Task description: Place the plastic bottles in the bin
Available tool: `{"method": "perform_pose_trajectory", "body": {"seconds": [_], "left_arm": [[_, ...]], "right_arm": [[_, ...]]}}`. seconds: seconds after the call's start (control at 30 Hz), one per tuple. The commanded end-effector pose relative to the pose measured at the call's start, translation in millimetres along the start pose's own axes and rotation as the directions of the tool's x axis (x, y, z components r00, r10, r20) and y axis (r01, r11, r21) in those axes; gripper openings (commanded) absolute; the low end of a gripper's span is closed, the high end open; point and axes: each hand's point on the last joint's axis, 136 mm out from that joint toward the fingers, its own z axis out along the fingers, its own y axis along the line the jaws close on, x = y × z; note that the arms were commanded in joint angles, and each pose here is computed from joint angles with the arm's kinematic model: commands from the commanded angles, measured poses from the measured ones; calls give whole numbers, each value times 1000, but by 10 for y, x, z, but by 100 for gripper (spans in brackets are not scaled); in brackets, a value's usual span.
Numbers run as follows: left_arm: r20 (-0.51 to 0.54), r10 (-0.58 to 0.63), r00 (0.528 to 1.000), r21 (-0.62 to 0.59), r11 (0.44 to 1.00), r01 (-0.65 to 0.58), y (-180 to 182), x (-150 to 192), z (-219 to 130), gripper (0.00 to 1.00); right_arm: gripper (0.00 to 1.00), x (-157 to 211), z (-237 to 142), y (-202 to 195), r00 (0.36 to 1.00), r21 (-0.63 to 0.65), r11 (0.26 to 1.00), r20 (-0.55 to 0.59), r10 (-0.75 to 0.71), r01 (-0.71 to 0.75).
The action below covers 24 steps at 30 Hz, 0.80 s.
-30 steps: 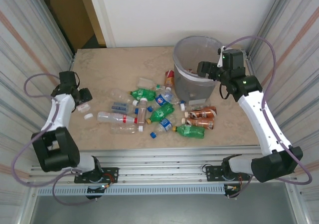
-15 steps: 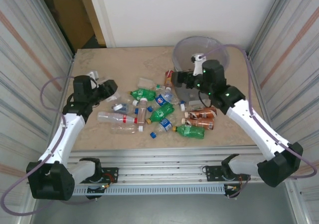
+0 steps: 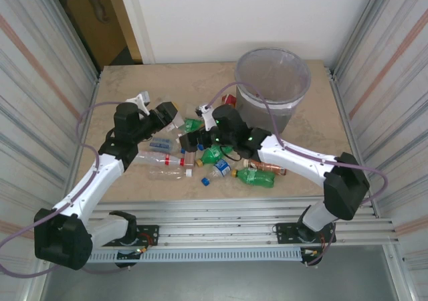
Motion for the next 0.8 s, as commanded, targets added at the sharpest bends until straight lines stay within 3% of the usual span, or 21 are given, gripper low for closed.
{"method": "perform_pose_trajectory", "body": {"seconds": [0.0,0.13,0.53,0.67,0.77], "left_arm": [[2,-16,1000,75,997,16,-165,2,16,46],[-5,-8,1000,92,996,9,-232,40,15,46],[-34,-5,999,140,990,9,-357,112,14,49],[-30,2,1000,148,989,3,-380,104,8,53],[-21,19,1000,159,987,-16,-415,85,-9,62]], "right_arm": [[99,-347,8,187,996,-55,998,92,-8,13],[94,-386,104,166,995,-50,999,97,-7,12],[64,-499,256,174,994,-63,998,105,-23,30],[42,-514,258,154,994,-60,998,104,-17,23],[29,-511,242,133,994,-53,998,104,-15,21]]}}
